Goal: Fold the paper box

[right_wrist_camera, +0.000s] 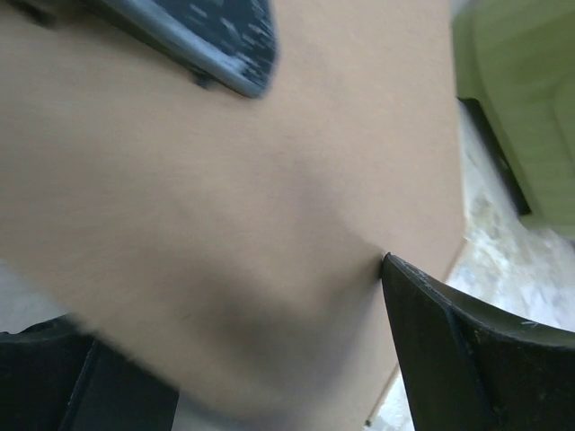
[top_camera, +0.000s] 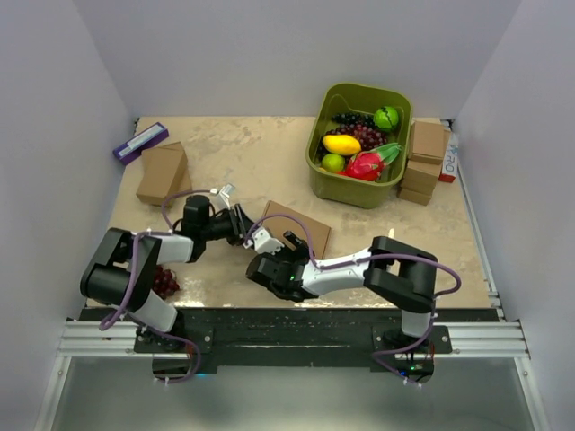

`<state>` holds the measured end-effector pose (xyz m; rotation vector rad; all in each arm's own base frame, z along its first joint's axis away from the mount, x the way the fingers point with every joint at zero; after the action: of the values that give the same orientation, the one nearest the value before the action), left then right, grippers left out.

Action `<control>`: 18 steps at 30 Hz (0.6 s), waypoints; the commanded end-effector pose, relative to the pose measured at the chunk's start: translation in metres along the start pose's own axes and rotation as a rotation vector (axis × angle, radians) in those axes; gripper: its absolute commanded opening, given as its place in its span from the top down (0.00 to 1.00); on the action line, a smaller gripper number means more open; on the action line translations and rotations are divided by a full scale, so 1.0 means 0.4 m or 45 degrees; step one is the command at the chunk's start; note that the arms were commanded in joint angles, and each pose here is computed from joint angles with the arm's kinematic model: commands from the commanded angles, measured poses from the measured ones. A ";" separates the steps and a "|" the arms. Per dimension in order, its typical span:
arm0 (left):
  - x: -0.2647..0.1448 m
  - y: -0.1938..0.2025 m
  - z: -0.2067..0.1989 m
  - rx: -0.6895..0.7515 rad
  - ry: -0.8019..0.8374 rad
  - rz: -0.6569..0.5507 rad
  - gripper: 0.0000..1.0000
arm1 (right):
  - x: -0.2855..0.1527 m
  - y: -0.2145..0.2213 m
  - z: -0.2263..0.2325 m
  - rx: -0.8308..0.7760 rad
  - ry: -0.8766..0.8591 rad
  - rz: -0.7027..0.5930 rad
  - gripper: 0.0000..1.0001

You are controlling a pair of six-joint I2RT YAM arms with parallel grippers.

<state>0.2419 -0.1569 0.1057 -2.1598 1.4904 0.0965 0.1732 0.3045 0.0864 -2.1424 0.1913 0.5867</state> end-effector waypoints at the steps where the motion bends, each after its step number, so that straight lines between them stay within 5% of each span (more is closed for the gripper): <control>1: -0.023 0.020 0.009 0.070 -0.019 0.070 0.93 | 0.007 -0.019 -0.019 0.059 0.235 -0.050 0.20; 7: -0.033 0.010 0.003 0.141 -0.025 0.061 0.85 | 0.015 -0.011 -0.016 -0.019 0.266 -0.033 0.51; 11: -0.045 -0.037 -0.008 0.264 -0.078 -0.013 0.43 | -0.011 -0.017 -0.042 -0.077 0.207 0.020 0.57; 14: -0.085 -0.097 -0.028 0.384 -0.176 -0.132 0.26 | -0.052 -0.050 -0.062 -0.078 0.068 0.069 0.60; 18: -0.149 -0.146 -0.059 0.524 -0.320 -0.272 0.19 | -0.102 -0.100 -0.096 -0.048 -0.118 0.152 0.60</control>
<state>0.2505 -0.1248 0.1373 -1.9883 1.2718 0.0225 0.1700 0.2920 0.1158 -2.2786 0.2595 0.5939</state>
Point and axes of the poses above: each gripper's point midway between its finger pads, its own x axis out along the fingers, its own z axis along the line the jaws close on, y = z × x, the point moved 8 cm from there along -x, back along the fingers, and after that the axes turned 4 degrees about x, right-handed, at the moved point
